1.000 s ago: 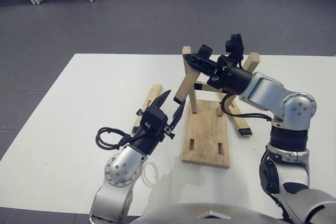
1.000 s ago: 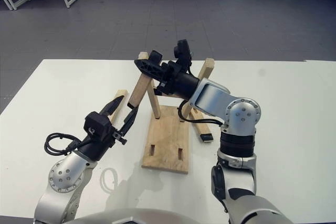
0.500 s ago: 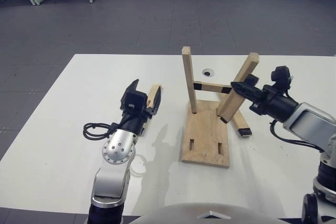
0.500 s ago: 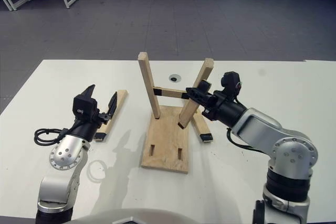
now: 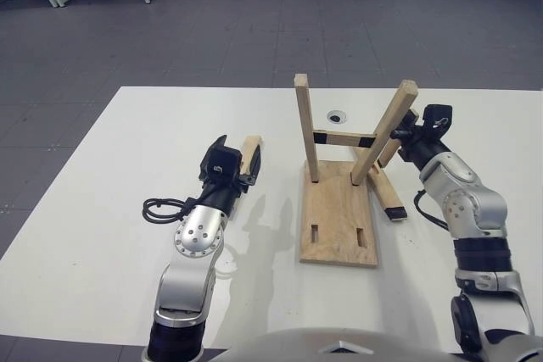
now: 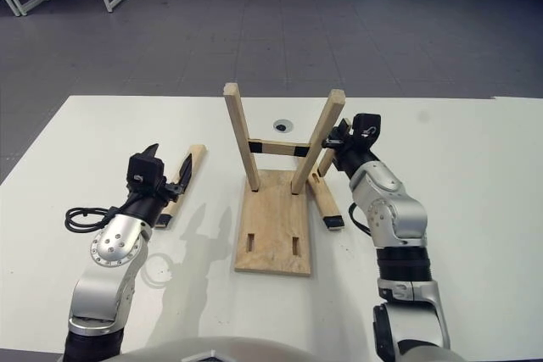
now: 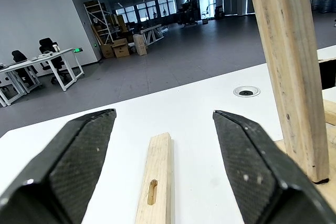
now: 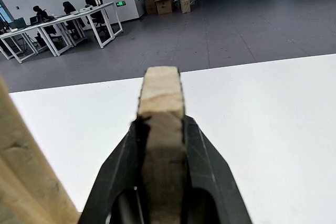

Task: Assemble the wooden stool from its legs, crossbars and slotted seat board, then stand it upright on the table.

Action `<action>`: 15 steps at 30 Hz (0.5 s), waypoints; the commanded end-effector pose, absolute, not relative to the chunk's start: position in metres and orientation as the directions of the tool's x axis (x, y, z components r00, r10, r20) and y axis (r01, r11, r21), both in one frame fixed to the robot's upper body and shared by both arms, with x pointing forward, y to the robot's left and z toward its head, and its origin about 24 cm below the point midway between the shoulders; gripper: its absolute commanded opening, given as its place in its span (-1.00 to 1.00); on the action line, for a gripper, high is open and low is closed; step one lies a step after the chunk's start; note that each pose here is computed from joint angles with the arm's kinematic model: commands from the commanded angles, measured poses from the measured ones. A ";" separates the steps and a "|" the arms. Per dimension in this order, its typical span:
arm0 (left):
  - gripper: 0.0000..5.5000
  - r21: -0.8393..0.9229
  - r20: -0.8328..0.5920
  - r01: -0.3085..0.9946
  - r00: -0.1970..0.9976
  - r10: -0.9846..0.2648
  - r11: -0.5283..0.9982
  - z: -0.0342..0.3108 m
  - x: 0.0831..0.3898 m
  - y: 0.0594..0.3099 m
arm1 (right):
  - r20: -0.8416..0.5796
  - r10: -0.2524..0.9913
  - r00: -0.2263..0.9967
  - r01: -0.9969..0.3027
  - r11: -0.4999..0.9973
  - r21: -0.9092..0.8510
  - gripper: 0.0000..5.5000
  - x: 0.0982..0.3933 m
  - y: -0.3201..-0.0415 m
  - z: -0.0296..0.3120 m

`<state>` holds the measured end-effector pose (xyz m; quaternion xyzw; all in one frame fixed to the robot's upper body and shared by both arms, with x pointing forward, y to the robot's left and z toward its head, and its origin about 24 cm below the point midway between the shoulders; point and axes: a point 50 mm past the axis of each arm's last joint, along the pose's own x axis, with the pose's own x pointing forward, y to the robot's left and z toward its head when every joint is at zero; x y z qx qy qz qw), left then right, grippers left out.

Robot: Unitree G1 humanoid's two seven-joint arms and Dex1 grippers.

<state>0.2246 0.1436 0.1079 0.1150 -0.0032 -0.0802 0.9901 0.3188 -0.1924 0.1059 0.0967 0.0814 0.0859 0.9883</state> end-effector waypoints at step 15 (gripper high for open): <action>0.25 0.261 -0.026 0.190 0.981 -0.190 0.946 0.107 0.227 0.140 | -0.219 0.194 0.956 -0.177 0.980 0.095 -0.85 0.315 -0.190 0.051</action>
